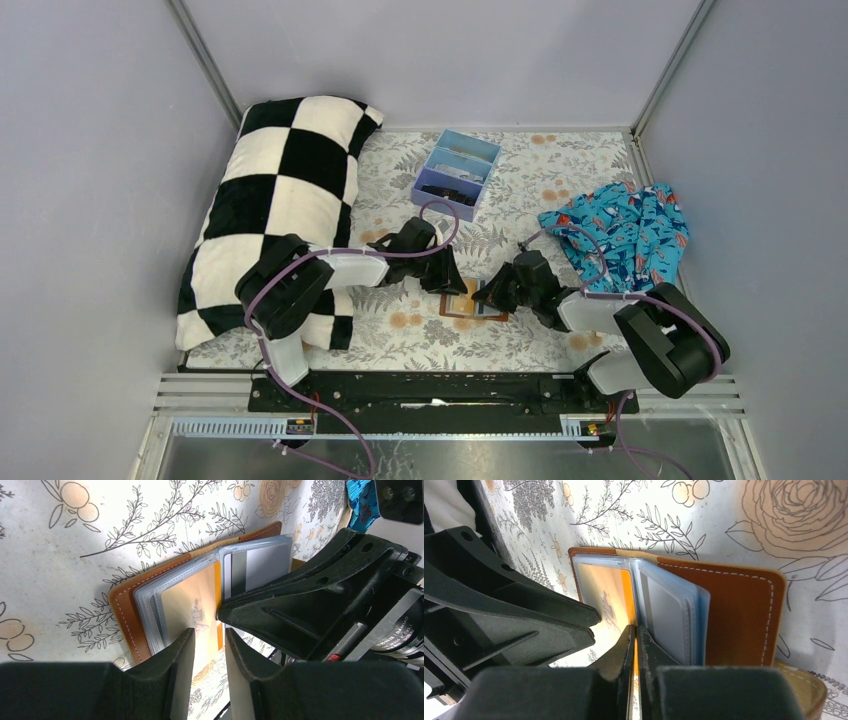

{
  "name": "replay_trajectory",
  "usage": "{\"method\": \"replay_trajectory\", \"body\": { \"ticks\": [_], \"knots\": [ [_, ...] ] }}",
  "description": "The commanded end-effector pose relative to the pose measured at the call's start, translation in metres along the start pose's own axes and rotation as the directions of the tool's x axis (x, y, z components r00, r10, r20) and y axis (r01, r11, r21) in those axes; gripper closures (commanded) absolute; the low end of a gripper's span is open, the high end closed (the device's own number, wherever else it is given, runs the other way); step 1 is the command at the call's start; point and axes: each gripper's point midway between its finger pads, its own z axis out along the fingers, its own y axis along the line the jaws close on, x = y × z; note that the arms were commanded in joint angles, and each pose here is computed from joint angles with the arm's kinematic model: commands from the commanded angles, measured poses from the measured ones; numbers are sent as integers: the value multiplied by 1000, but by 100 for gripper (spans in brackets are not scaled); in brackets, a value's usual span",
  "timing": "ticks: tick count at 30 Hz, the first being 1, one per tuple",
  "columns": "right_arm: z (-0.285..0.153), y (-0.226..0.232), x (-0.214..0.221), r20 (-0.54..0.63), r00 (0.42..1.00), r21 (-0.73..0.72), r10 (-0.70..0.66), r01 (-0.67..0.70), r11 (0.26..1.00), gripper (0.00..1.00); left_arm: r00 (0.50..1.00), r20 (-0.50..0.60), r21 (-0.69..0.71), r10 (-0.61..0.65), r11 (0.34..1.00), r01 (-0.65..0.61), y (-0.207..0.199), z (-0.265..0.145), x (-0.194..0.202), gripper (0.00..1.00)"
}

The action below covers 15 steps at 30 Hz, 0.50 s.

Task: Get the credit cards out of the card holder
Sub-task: Open the card holder at the center of the board.

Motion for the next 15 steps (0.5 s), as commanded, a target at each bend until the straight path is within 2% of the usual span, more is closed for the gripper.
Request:
{"method": "replay_trajectory", "body": {
  "ticks": [1,15],
  "knots": [
    [1,-28,10,-20,999,83,29,-27,996,100,999,-28,-93,-22,996,19,31,6,13,66],
    [-24,-45,-3,65,998,156,-25,14,988,100,1000,-8,-149,-9,989,7,45,-4,0,66]
  ]
}}
